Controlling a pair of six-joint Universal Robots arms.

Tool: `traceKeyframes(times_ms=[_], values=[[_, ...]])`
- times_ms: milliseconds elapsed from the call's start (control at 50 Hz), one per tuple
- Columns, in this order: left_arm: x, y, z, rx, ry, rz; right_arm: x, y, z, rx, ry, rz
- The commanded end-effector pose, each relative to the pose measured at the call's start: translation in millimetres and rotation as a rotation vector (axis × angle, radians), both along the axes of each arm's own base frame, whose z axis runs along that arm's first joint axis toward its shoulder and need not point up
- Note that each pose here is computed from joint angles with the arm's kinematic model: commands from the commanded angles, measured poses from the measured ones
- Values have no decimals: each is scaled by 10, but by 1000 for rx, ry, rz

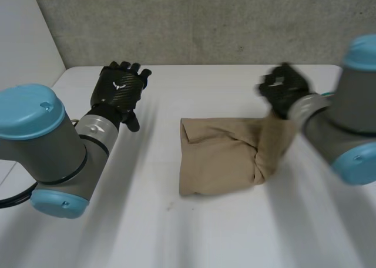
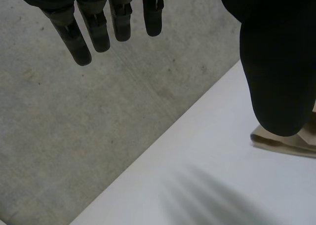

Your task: Fold the laundry.

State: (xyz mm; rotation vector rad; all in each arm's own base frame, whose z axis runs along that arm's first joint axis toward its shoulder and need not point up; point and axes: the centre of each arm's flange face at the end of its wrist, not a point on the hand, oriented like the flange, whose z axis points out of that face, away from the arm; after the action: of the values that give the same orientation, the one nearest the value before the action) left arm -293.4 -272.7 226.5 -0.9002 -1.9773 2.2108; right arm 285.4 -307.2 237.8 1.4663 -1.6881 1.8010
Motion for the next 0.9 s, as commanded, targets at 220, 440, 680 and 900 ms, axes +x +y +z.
traceKeyframes(times_ms=[220, 440, 680, 900], values=[[-62, -77, 288, -51, 120, 54, 840, 973, -390, 201, -98, 478], [-487, 78, 322, -62, 160, -86, 163, 242, 360, 395, -680, 141], [-994, 309, -420, 186, 62, -258, 157, -43, -224, 616, -572, 1], [-899, 220, -796, 349, -45, -198, 178, -152, -750, 695, -499, -83]])
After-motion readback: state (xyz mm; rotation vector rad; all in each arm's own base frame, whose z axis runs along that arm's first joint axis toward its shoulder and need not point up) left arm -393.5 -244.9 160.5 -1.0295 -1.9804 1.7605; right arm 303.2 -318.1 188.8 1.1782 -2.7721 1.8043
